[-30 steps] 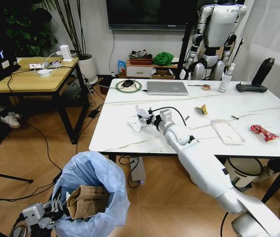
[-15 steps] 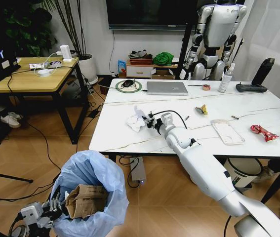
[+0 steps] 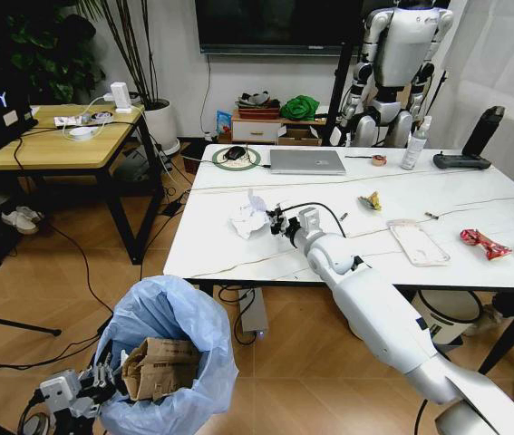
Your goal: Pick up the trash bin and place the trash from the table into it.
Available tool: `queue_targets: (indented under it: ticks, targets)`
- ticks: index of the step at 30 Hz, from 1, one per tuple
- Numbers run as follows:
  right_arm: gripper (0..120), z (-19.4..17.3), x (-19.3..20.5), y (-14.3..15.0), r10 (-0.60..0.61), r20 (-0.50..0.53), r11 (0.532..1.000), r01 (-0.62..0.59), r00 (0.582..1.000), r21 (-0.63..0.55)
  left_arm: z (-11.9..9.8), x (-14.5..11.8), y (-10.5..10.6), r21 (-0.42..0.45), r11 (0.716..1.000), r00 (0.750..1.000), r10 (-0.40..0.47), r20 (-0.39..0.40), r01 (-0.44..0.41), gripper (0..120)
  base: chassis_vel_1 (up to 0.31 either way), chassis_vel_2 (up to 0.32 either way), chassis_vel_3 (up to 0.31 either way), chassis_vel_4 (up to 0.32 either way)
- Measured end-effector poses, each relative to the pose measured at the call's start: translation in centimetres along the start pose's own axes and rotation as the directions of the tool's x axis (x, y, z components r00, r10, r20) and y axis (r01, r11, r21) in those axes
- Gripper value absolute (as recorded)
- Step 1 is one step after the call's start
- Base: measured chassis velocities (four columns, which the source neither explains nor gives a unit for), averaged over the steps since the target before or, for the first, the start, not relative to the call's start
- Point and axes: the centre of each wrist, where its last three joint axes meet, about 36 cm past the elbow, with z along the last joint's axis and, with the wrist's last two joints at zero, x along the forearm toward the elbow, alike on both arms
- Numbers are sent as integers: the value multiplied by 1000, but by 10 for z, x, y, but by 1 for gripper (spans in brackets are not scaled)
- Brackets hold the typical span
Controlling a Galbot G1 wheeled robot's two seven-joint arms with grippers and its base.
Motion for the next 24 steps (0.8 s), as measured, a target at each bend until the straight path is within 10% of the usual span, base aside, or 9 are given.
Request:
queue_targets:
  ticks: [7,24]
  targets:
    - [0,-20,49,28,-201,162,975,214,966,-68,-1,0,0,1,1000,1000,0,-1,0,0,0,0,0,0]
    - [0,36,139,184,-710,152,675,726,688,-134,-7,0,1,16,1000,1000,-9,-9,9,0,0,0,0,0]
